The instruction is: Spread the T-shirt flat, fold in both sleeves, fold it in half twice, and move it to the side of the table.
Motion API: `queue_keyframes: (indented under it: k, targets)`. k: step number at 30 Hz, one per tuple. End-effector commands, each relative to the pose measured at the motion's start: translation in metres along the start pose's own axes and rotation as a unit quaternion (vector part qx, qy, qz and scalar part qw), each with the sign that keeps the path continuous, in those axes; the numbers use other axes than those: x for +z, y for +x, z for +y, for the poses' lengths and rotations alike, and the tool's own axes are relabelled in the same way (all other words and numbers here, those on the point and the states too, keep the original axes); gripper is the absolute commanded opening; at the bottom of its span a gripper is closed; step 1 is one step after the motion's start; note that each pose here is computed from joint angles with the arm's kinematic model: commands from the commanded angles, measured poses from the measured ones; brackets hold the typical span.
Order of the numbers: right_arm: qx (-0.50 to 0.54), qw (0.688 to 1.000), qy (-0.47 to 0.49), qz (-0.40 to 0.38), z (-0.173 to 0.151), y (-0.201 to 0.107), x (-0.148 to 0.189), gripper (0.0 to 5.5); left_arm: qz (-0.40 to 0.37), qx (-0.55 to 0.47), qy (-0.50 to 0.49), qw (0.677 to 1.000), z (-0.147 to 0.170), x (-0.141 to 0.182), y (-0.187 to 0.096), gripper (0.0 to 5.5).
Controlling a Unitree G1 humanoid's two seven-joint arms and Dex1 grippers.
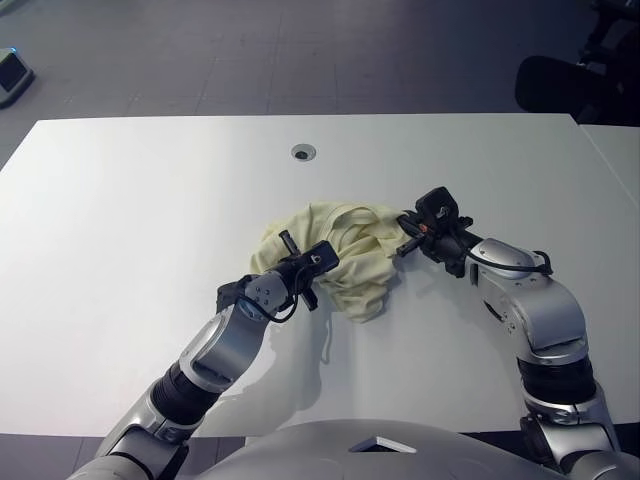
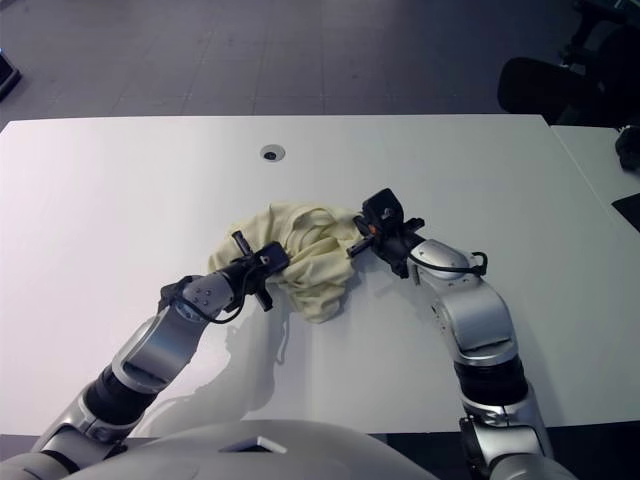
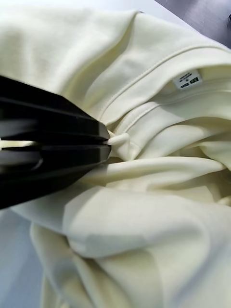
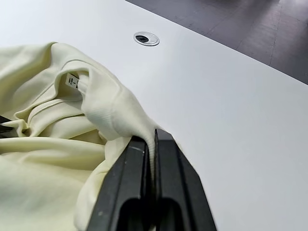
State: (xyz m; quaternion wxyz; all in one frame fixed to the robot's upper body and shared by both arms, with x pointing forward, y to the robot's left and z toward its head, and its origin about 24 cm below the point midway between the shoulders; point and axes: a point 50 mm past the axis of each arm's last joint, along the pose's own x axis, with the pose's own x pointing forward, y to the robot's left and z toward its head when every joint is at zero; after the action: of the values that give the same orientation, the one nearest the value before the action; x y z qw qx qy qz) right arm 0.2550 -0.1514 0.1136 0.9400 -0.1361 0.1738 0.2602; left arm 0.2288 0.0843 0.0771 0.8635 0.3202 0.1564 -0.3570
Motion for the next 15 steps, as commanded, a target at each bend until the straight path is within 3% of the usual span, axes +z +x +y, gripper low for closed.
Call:
queue_keyframes:
  k: [1, 8, 15]
  targets:
    - [0.001, 1.0, -0.009, -0.013, -0.005, -0.001, 0.009, 0.0, -0.044, 0.027, -0.052, 0.997, 0.027, 0.018, -0.009, 0.02]
    - [0.01, 0.999, -0.004, -0.047, -0.033, 0.004, 0.034, 0.0, -0.135, 0.053, -0.089, 0.985, 0.11, 0.055, -0.042, 0.02]
    - [0.039, 0.993, 0.027, -0.105, -0.072, 0.008, 0.079, 0.0, -0.127, 0.055, -0.057, 0.989, 0.16, 0.052, -0.052, 0.02]
